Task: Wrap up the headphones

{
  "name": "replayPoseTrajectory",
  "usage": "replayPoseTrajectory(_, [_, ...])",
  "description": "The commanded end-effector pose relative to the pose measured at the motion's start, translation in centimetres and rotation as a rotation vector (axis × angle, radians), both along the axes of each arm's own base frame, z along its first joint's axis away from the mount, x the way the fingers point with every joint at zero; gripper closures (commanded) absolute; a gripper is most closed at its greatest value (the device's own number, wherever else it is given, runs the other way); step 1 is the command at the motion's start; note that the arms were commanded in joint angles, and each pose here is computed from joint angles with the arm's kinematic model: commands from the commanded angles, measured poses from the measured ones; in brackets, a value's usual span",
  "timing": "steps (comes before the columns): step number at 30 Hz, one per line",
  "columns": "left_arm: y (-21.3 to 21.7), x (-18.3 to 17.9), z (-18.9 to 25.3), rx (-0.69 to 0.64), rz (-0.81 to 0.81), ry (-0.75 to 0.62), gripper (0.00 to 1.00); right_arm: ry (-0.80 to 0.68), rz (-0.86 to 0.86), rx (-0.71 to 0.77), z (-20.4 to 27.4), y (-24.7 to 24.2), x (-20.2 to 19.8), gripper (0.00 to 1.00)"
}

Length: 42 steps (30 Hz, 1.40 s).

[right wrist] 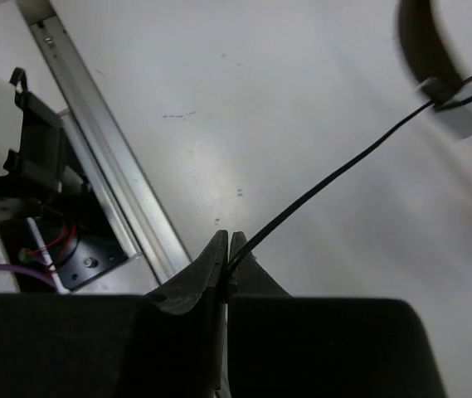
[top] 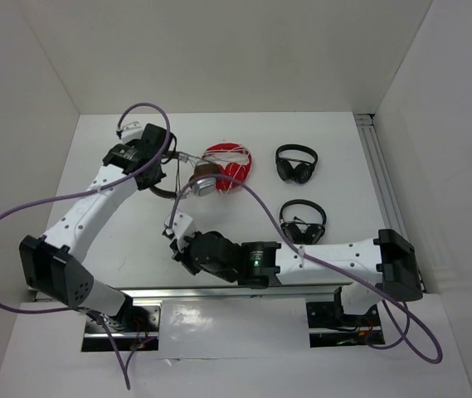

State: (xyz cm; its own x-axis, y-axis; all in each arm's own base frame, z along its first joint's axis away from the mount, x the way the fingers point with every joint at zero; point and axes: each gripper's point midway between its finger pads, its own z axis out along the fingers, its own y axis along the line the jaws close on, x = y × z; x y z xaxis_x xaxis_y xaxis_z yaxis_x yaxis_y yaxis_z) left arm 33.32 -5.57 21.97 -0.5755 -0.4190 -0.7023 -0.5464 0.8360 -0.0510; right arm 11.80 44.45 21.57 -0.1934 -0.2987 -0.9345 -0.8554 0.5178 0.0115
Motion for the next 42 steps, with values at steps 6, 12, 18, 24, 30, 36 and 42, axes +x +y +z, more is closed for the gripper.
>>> replayPoseTrajectory(6, [-4.8, 0.8, -2.3, 0.055, -0.377, 0.076, 1.0, -0.249, -0.037, -0.335, 4.5, -5.3, 4.4, 1.0])
replayPoseTrajectory(12, [-5.5, -1.4, -5.0, 0.096, -0.589, 0.189, 1.0, -0.302, -0.135, -0.448, 3.9, -9.0, 7.1, 1.0])
replayPoseTrajectory(18, [-7.1, -4.4, -6.2, 0.057, -0.73, 0.198, 1.0, -0.388, -0.249, -0.435, 5.8, -11.6, 8.8, 1.0])
replayPoseTrajectory(24, [-9.2, -7.7, -7.1, 0.011, -0.869, 0.198, 1.0, -0.423, -0.372, -0.424, 6.4, -14.4, 11.9, 1.0])
replayPoseTrajectory(30, [-11.4, -10.5, -4.5, -0.036, -1.012, 0.071, 1.0, -0.377, -0.342, -0.395, 3.9, -15.2, 13.8, 1.0])
replayPoseTrajectory(36, [-11.5, -11.6, -1.3, -0.035, -1.038, -0.015, 1.0, -0.295, -0.313, -0.375, 2.4, -15.5, 15.5, 0.98])
replayPoseTrajectory(42, [-10.5, -11.4, 1.8, -0.004, -1.018, -0.12, 1.0, -0.244, -0.272, -0.328, 2.0, -14.9, 16.1, 0.91])
